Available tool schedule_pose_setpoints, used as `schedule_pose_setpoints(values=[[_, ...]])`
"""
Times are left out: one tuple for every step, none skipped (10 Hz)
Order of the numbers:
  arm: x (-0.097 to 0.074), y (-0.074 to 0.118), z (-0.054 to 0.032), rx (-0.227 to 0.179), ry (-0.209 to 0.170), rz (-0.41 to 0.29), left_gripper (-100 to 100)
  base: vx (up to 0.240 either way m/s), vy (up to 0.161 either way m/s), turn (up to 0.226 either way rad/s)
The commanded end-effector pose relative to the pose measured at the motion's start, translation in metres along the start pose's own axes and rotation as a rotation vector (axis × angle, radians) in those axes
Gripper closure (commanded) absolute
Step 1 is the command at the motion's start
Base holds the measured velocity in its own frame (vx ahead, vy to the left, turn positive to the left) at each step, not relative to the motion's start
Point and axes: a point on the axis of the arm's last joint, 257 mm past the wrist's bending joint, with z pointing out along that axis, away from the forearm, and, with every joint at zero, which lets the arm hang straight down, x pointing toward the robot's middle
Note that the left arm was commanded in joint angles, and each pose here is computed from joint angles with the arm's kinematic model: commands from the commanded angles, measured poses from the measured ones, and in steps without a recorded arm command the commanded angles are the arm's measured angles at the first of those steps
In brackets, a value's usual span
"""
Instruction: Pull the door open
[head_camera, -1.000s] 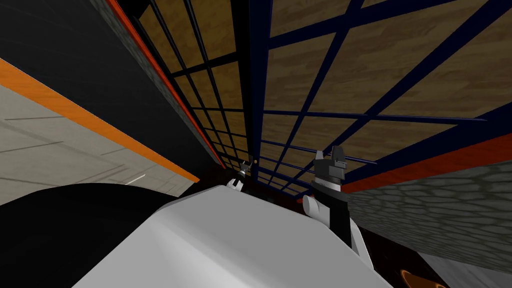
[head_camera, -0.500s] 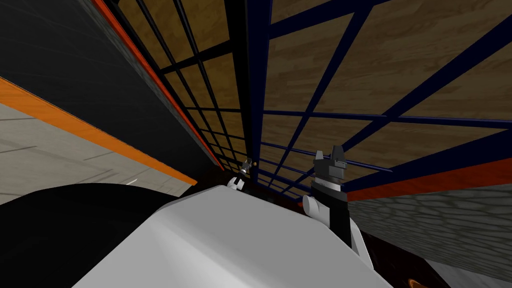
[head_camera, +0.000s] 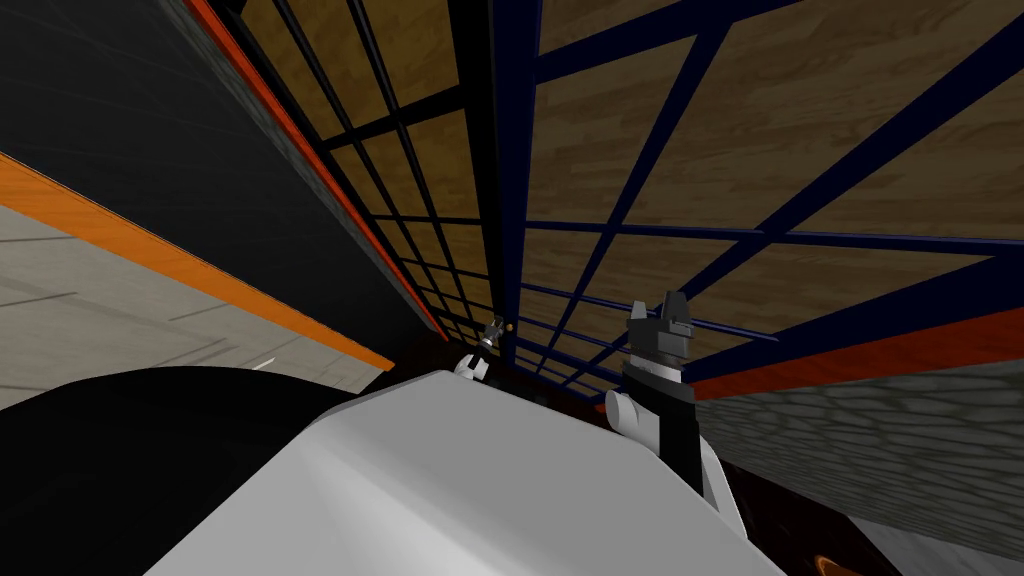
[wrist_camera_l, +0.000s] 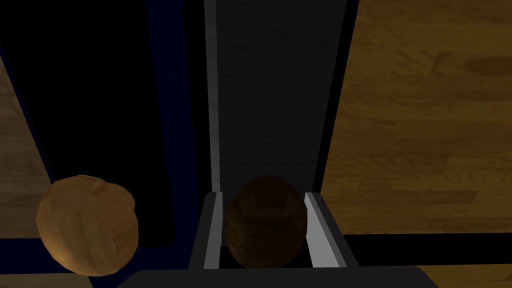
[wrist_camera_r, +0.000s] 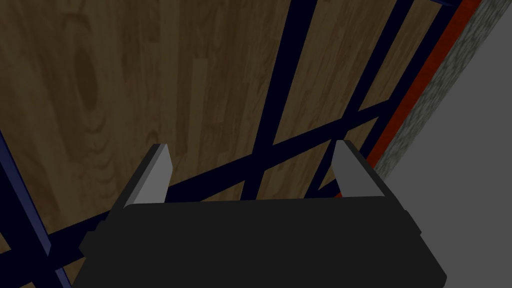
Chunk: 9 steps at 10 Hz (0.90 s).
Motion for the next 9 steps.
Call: schedule_pose_setpoints(values=[[0.012, 0.007, -0.0108, -0.012, 0.029, -0.009, 100, -0.090, -0.001, -0.015], [0.012, 0.007, -0.0108, -0.012, 0.029, -0.009, 100, -0.118, -0.004, -0.006], [0.014, 0.007, -0.0115, -0.012, 0.032, -0.010, 100, -0.074, -0.015, 0.016], [0.021, 0.012, -0.0184, -0.020, 0.048, -0.016, 100, -0.091, -0.022, 0.016], [0.029, 0.017, -0.0262, -0.028, 0.068, -0.022, 100, -0.126, -0.028, 0.002], [0.037, 0.022, -0.0342, -0.037, 0.087, -0.029, 100, -0.177, -0.034, 0.023], [0.022, 0.025, -0.0257, -0.038, 0.050, -0.018, 100, -0.145, -0.005, 0.021], [0.028, 0.024, -0.0286, -0.038, 0.063, -0.022, 100, -0.068, 0.013, 0.002], [0.034, 0.023, -0.0327, -0.037, 0.080, -0.027, 100, -0.018, 0.013, -0.003]])
